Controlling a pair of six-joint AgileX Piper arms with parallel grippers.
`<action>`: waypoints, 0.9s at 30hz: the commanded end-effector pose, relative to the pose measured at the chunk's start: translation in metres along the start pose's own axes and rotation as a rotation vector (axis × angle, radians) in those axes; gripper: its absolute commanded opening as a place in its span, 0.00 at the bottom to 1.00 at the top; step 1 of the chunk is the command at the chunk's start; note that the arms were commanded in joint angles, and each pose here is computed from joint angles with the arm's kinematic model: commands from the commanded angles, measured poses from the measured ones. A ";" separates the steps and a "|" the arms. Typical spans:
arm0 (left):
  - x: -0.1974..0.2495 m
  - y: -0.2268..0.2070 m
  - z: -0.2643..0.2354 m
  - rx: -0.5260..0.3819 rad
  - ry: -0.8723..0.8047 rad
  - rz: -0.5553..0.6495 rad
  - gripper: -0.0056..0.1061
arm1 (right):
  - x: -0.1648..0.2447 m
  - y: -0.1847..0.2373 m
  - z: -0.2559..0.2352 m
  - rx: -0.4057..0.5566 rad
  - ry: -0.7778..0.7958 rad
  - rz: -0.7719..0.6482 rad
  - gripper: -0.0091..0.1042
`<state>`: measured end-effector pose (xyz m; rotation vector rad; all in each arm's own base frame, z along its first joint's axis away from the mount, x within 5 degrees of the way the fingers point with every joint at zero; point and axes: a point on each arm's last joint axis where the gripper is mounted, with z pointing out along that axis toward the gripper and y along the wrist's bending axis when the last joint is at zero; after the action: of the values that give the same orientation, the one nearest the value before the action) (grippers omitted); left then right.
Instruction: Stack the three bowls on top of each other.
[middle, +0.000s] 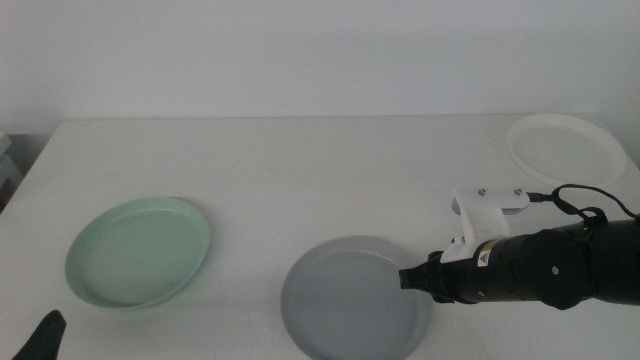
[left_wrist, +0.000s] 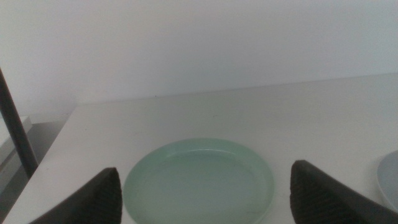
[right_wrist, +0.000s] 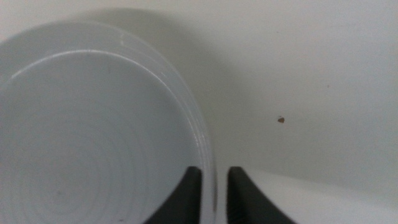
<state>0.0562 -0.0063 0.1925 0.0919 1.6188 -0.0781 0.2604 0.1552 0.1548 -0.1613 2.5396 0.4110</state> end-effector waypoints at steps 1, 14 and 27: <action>-0.010 0.000 -0.002 -0.005 -0.099 -0.020 0.87 | -0.016 0.007 -0.012 -0.028 -0.103 -0.066 0.29; -0.010 0.000 -0.002 -0.005 -0.099 -0.020 0.87 | -0.114 -0.029 -0.102 0.065 -0.182 -0.001 0.64; -0.010 0.000 -0.002 -0.005 -0.099 -0.020 0.87 | -0.199 -0.207 -0.119 0.353 -0.183 0.280 0.60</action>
<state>0.0562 -0.0063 0.1925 0.0919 1.6188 -0.0781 0.4023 -0.0559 0.2794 0.3461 2.5123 0.1076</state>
